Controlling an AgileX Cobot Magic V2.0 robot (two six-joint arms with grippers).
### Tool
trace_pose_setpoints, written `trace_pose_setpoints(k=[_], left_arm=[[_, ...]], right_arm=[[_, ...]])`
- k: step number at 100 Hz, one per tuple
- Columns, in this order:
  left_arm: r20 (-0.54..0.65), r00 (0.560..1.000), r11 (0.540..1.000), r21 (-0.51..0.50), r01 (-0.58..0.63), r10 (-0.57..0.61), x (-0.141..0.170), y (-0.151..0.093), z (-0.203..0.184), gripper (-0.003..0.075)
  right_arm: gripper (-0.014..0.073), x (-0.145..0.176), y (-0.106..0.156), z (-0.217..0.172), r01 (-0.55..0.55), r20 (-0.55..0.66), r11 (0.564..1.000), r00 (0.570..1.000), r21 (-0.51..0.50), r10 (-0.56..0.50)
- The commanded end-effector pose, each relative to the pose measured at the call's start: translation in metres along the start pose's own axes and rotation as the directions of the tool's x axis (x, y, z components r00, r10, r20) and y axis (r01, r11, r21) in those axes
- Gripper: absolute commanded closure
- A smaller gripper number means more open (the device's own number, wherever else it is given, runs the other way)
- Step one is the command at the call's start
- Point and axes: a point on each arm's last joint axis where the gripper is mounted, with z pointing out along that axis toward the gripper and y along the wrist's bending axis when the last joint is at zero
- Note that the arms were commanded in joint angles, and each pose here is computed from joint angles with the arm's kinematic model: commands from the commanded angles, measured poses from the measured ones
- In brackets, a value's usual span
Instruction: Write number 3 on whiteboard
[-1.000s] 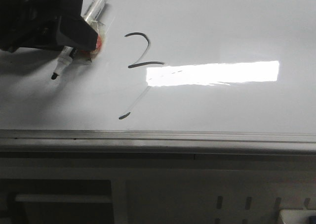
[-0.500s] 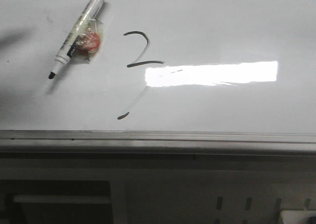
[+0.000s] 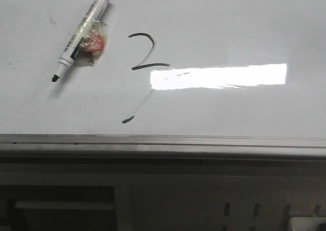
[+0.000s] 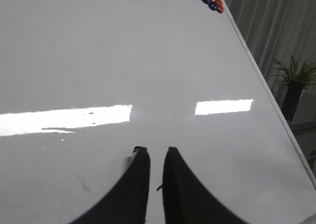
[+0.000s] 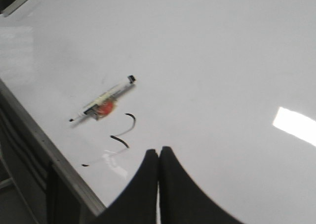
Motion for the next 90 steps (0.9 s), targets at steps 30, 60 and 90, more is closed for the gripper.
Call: trace_pose_setpoints(k=[30,60,90], left_arm=[[0.013,1.000,1.000,-0.002,0.014,-0.014,0.035,0.007,-0.024,0.0741],[-0.007,1.000,1.000,0.018,0.019,-0.019,0.037,0.005,-0.024,0.0741],[-0.007,1.000,1.000,0.018,0.019,-0.019,0.037,0.005,-0.024,0.0741]], right_arm=[[0.0659,0.022,-0.017,-0.054,-0.045,0.134,0.988,0.991,0.145,0.025],[0.0661,0.025,-0.019,-0.060,-0.054,0.147,0.986,0.989,0.155,0.031],[0.0661,0.025,-0.019,-0.060,-0.054,0.147,0.986,0.989,0.155,0.031]])
